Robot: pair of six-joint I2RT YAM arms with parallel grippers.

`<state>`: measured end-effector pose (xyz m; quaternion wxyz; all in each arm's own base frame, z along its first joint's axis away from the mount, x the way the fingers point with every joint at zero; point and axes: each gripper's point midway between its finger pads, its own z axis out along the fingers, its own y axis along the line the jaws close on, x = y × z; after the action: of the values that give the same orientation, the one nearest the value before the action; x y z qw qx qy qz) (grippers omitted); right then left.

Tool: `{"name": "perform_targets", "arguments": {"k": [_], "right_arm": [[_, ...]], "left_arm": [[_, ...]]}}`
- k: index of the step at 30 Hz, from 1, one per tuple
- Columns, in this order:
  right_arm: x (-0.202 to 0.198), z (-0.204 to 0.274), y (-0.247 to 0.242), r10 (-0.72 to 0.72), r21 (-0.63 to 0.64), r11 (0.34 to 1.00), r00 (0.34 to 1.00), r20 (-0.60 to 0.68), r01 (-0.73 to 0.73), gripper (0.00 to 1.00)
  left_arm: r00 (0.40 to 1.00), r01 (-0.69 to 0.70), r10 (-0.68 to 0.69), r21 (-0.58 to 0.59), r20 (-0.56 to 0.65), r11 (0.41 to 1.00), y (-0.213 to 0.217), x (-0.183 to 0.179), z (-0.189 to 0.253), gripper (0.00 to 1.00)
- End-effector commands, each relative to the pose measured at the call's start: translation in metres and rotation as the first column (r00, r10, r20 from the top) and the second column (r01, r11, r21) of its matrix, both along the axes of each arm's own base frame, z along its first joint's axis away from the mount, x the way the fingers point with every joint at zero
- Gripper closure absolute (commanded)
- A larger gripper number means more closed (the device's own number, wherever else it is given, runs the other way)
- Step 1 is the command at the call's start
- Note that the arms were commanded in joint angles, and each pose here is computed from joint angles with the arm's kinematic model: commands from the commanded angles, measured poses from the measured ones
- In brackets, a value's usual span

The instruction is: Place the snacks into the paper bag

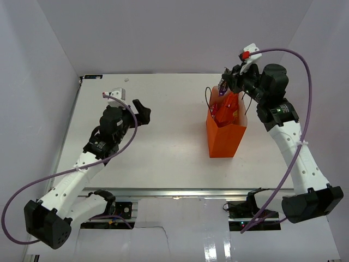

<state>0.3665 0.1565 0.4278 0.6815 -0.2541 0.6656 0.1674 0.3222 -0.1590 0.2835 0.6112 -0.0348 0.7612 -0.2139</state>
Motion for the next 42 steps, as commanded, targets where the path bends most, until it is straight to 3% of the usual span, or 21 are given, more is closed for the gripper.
{"name": "perform_targets", "arguments": {"k": [1,2,4,6,7,8,9,11,13,16,18,22,26,30,34,37,38,41,42], "right_arm": [[0.019,-0.025,-0.009,-0.073,-0.046,0.996,0.997,-0.002,0.073,0.92],[0.022,-0.033,-0.008,-0.074,-0.052,0.996,0.997,-0.013,0.074,0.92],[0.024,-0.048,-0.005,-0.062,-0.060,0.996,0.997,-0.038,0.060,0.87],[0.025,-0.054,0.002,-0.040,-0.060,0.998,0.998,-0.050,0.037,0.77],[0.024,-0.052,0.005,-0.026,-0.057,0.998,0.999,-0.045,0.023,0.56],[0.023,-0.049,0.007,-0.017,-0.055,0.998,0.999,-0.037,0.015,0.49],[0.022,-0.043,0.006,-0.014,-0.061,0.998,1.000,-0.019,0.013,0.37],[0.016,-0.022,0.004,-0.013,-0.066,0.998,0.999,0.034,0.016,0.28],[0.010,-0.009,0.001,-0.005,-0.080,0.997,0.998,0.068,0.010,0.17],[-0.013,0.016,0.006,0.083,-0.111,0.991,0.987,0.141,-0.067,0.10],[-0.032,0.019,0.011,0.172,-0.147,0.978,0.973,0.157,-0.149,0.08],[-0.044,0.013,0.003,0.175,-0.126,0.979,0.975,0.140,-0.158,0.07],[-0.051,0.004,-0.005,0.165,-0.112,0.982,0.979,0.121,-0.152,0.07],[-0.055,-0.004,-0.006,0.173,-0.098,0.982,0.980,0.100,-0.163,0.07],[-0.056,-0.005,-0.011,0.159,-0.092,0.984,0.983,0.095,-0.151,0.07],[-0.057,-0.002,-0.013,0.162,-0.090,0.984,0.981,0.103,-0.153,0.07],[-0.060,0.000,-0.011,0.177,-0.091,0.982,0.978,0.110,-0.167,0.07],[-0.068,0.003,-0.006,0.236,-0.125,0.967,0.963,0.129,-0.220,0.07],[-0.078,0.005,0.002,0.311,-0.154,0.945,0.939,0.144,-0.289,0.07]], "left_arm": [[0.970,-0.126,0.108,-0.068,-0.219,0.990,0.042,0.008,-0.031,0.02],[0.956,-0.095,0.054,-0.131,-0.289,0.987,0.036,0.009,-0.044,0.03],[0.929,-0.162,0.083,-0.194,-0.360,0.968,0.056,0.016,-0.059,0.04],[0.892,-0.233,0.110,-0.239,-0.438,0.942,0.067,0.019,-0.080,0.04],[0.861,-0.322,0.151,-0.291,-0.487,0.901,0.079,0.022,-0.087,0.04],[0.833,-0.380,0.177,-0.309,-0.525,0.872,0.087,0.023,-0.094,0.04],[0.758,-0.511,0.240,-0.322,-0.606,0.797,0.104,0.025,-0.109,0.04],[0.651,-0.630,0.288,-0.289,-0.702,0.720,0.116,0.025,-0.134,0.04],[0.539,-0.752,0.336,-0.262,-0.772,0.605,0.142,0.025,-0.148,0.04],[0.417,-0.835,0.380,-0.182,-0.826,0.519,0.161,0.027,-0.173,0.04],[0.367,-0.875,0.413,-0.160,-0.834,0.456,0.174,0.034,-0.177,0.04],[0.188,-0.943,0.473,-0.023,-0.861,0.333,0.205,0.040,-0.206,0.05],[0.110,-0.968,0.489,0.018,-0.865,0.250,0.225,0.062,-0.219,0.05],[0.073,-0.985,0.472,0.010,-0.879,0.172,0.237,0.082,-0.229,0.10],[0.051,-0.984,0.440,0.029,-0.896,0.173,0.237,0.091,-0.245,0.27],[0.070,-0.980,0.442,0.022,-0.895,0.198,0.237,0.095,-0.248,0.44],[0.080,-0.978,0.443,0.016,-0.893,0.209,0.236,0.096,-0.247,0.55],[0.198,-0.953,0.453,-0.062,-0.869,0.297,0.233,0.102,-0.235,0.63],[0.309,-0.928,0.462,-0.157,-0.831,0.339,0.233,0.118,-0.215,0.67]]}}
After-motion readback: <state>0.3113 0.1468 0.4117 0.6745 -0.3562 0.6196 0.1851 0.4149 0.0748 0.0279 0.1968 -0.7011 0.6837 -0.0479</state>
